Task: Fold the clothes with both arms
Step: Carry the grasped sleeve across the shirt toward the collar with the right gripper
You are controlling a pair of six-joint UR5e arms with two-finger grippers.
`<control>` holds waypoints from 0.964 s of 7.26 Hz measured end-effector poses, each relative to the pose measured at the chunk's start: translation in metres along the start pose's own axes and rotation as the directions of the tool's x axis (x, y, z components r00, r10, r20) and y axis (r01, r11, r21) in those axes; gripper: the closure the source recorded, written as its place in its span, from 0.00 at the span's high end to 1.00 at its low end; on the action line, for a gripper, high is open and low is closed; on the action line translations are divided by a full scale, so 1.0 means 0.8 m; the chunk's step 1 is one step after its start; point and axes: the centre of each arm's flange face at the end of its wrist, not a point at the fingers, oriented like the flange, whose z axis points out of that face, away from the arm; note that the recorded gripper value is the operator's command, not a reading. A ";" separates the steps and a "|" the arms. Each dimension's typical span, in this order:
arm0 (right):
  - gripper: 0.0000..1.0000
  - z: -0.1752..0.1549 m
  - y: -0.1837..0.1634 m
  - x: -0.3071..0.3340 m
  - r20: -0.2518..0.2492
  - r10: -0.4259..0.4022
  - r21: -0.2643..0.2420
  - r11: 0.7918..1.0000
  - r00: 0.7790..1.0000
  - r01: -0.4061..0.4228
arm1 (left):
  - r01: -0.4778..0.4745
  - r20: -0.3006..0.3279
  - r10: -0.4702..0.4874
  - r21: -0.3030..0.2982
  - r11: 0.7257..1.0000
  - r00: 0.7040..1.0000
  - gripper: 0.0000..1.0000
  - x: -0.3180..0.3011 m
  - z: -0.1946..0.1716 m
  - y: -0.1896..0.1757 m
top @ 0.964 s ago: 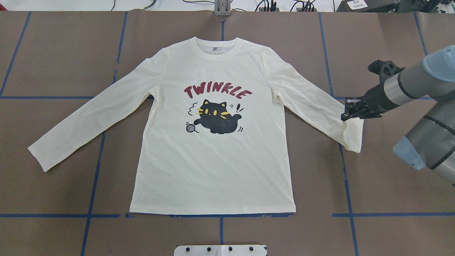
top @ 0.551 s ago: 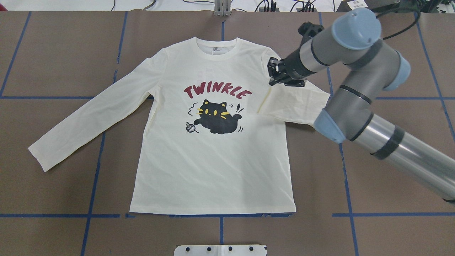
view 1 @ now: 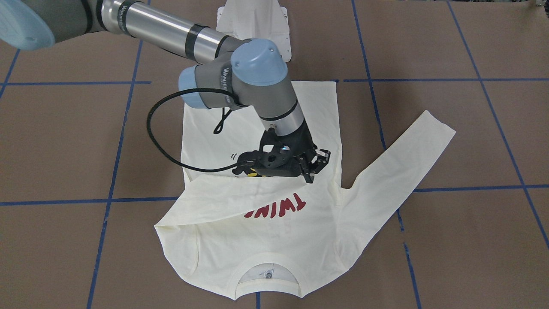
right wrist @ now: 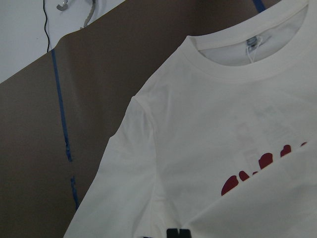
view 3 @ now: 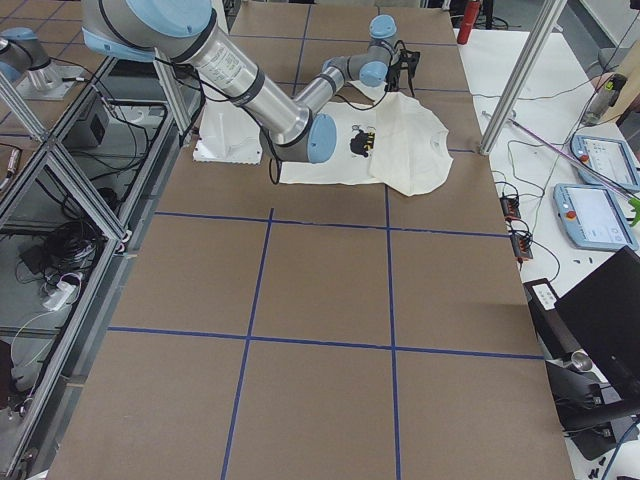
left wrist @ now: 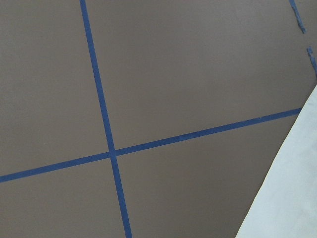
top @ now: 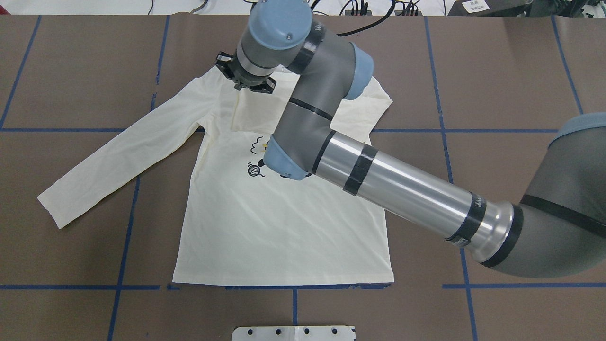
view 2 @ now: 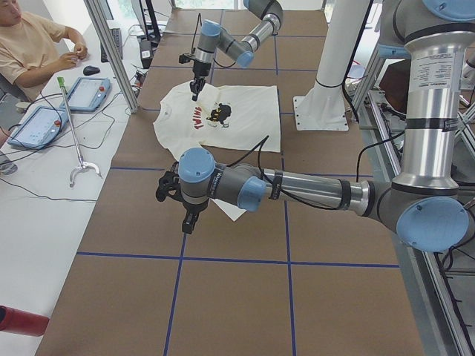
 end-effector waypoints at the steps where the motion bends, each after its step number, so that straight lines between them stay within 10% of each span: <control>1: 0.00 0.020 0.032 -0.022 0.018 -0.021 0.012 1.000 1.000 0.021 | 0.000 0.000 0.000 0.000 1.000 1.000 1.00 0.000 0.000 0.000; 4: 0.03 0.050 0.089 -0.059 0.051 -0.055 0.030 0.998 0.997 0.053 | 0.000 0.001 0.000 0.001 1.000 1.000 1.00 0.001 -0.001 -0.001; 5: 0.66 0.056 0.095 -0.060 0.055 -0.060 0.036 0.998 0.997 0.058 | 0.000 0.001 0.000 0.001 1.000 1.000 1.00 0.001 -0.001 -0.001; 6: 0.96 0.062 0.096 -0.058 0.063 -0.063 0.045 0.997 0.996 0.060 | 0.000 0.000 0.000 0.000 1.000 1.000 1.00 0.001 0.000 -0.001; 7: 0.98 0.066 0.096 -0.060 0.069 -0.065 0.055 0.997 0.996 0.061 | 0.010 -0.001 -0.010 0.000 1.000 1.000 1.00 0.003 0.001 -0.003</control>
